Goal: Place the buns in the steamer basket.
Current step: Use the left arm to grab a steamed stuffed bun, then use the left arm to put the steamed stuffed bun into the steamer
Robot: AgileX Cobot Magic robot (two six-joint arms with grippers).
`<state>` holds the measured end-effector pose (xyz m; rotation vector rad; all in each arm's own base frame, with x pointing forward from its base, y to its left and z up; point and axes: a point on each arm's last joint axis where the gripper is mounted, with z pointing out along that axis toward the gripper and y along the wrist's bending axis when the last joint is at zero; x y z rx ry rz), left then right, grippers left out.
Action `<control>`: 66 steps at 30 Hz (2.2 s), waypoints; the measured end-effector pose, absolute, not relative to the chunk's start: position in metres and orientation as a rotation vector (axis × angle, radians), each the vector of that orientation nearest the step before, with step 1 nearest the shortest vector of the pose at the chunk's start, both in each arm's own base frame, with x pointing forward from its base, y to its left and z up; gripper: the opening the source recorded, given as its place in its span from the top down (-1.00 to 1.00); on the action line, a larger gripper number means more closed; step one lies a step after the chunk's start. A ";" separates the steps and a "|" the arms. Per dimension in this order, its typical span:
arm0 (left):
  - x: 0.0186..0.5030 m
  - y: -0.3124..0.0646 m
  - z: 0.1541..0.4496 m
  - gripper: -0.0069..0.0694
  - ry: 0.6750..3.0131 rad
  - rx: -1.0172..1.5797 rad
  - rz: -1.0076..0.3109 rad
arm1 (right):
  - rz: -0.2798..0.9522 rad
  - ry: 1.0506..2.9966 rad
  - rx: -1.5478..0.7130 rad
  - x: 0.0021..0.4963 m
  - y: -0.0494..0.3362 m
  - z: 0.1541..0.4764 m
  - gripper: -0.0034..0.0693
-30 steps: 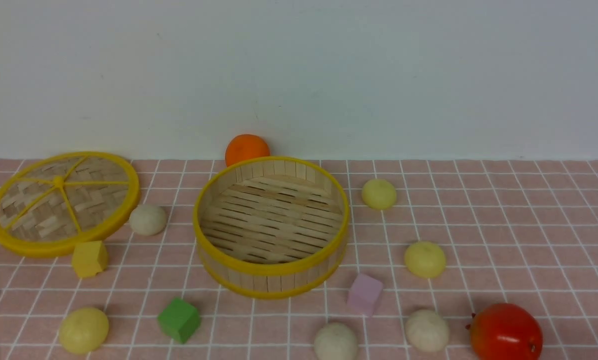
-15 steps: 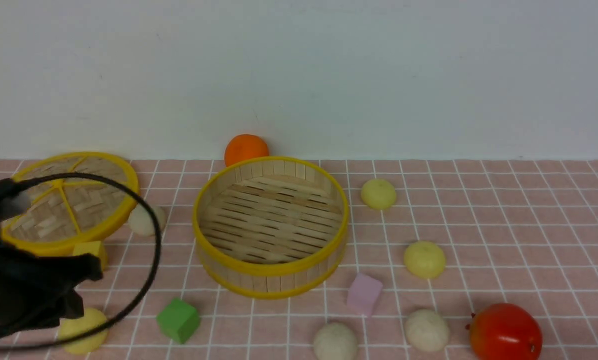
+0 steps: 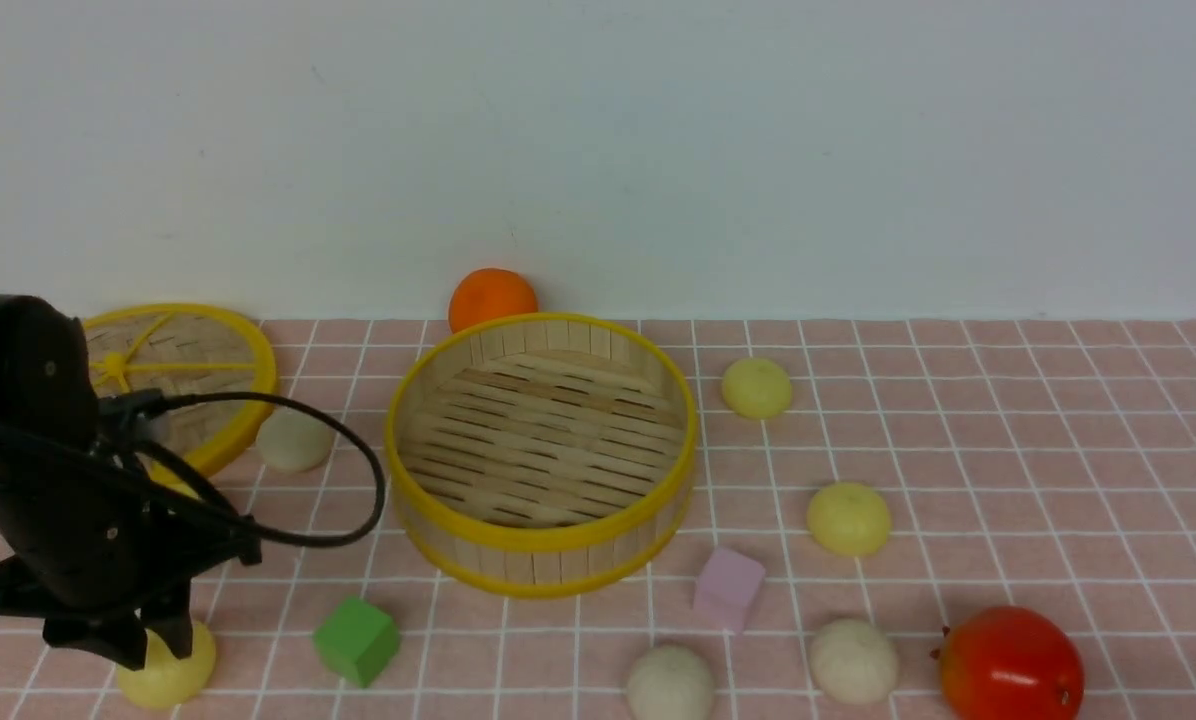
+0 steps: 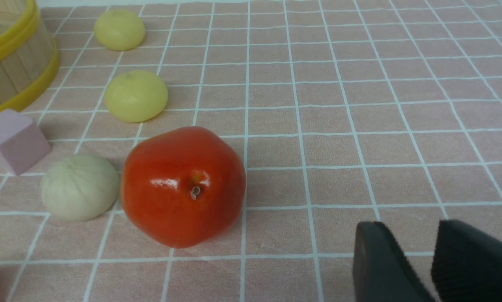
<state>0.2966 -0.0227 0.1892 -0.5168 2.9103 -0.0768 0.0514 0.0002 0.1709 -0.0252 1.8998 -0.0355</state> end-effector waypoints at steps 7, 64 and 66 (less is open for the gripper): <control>0.298 -0.021 0.190 0.19 2.897 -0.534 -0.050 | -0.035 1.900 -0.025 0.051 0.000 0.171 0.24; 0.403 -0.147 0.221 0.75 2.730 -0.193 -0.619 | -0.035 1.900 -0.025 0.051 0.000 0.171 0.24; 0.405 -0.147 0.215 0.70 2.741 -0.220 -0.618 | -0.035 1.900 -0.025 0.051 0.000 0.171 0.24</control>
